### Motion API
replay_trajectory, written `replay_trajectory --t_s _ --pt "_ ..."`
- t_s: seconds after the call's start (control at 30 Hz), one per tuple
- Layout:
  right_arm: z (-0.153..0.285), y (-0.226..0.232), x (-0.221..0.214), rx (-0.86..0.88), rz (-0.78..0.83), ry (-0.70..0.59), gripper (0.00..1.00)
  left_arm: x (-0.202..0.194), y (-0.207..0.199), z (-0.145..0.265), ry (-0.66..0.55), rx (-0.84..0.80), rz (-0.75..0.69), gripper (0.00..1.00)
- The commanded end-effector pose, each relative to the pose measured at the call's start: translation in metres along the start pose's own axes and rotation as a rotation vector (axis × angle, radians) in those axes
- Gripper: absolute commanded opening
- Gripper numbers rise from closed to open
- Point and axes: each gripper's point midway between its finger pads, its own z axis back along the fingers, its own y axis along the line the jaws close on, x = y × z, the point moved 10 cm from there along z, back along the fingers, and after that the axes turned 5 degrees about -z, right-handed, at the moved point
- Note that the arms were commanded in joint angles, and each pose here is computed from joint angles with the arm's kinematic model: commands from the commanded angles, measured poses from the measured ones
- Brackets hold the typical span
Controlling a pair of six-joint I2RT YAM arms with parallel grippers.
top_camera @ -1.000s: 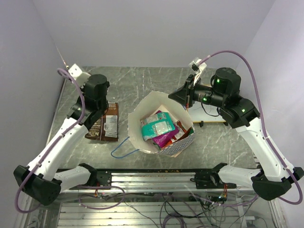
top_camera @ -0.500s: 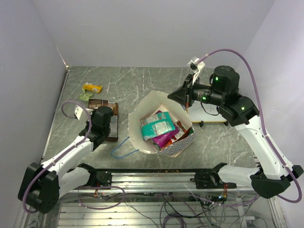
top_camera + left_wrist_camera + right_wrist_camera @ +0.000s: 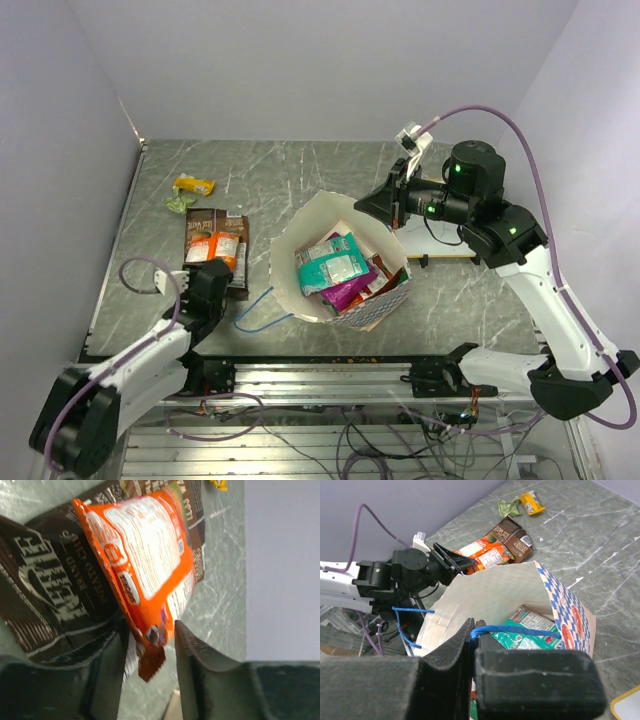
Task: Take the snacks out of the paper bag
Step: Place the snack at the center of the board, then adjust the paper bag at the center of the board.
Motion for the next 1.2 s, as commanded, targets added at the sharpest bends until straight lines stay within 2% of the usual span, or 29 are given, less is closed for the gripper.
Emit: replay_trajectory --t_s 0.0,0.07,0.1,0.23,0.33,0.47,0.6,0.73,0.8,0.87,1.0,1.17 --pt "0.006 0.007 0.003 0.024 0.009 -0.041 0.0 0.014 -0.014 0.026 0.103 0.042 0.029 0.6" --pt "0.006 0.006 0.002 0.022 0.008 -0.041 0.0 0.026 -0.021 0.046 0.159 0.065 0.069 0.93" --pt "0.005 0.006 0.002 0.021 0.009 -0.041 0.0 0.031 -0.025 0.055 0.195 0.074 0.093 1.0" --pt "0.002 0.004 0.002 0.017 0.014 -0.04 0.0 0.05 -0.036 0.098 0.369 0.097 0.151 1.0" --pt "0.0 0.003 0.004 0.016 0.018 -0.047 0.0 0.065 -0.051 0.121 0.434 0.063 0.139 0.99" --pt "-0.004 0.002 0.005 0.029 0.017 -0.044 0.0 0.095 -0.094 0.143 0.35 -0.087 0.05 0.98" --pt "-0.006 0.003 0.005 0.077 0.055 -0.016 0.0 0.118 -0.157 0.162 0.295 -0.322 -0.061 0.97" --pt "-0.005 0.002 0.007 0.135 0.19 0.057 0.0 0.119 -0.208 0.174 0.341 -0.572 -0.22 0.97" --pt "-0.004 -0.009 0.013 0.011 0.27 0.075 0.0 0.111 -0.221 0.173 0.395 -0.626 -0.303 0.97" --pt "0.001 -0.022 0.021 -0.158 0.332 0.063 0.0 0.105 -0.228 0.171 0.446 -0.659 -0.371 0.97" --pt "0.015 -0.035 0.02 -0.214 0.674 0.1 0.0 0.095 -0.234 0.172 0.531 -0.734 -0.443 0.95" --pt "0.029 -0.04 0.042 -0.326 0.906 0.101 0.0 0.088 -0.231 0.175 0.627 -0.772 -0.453 0.94"
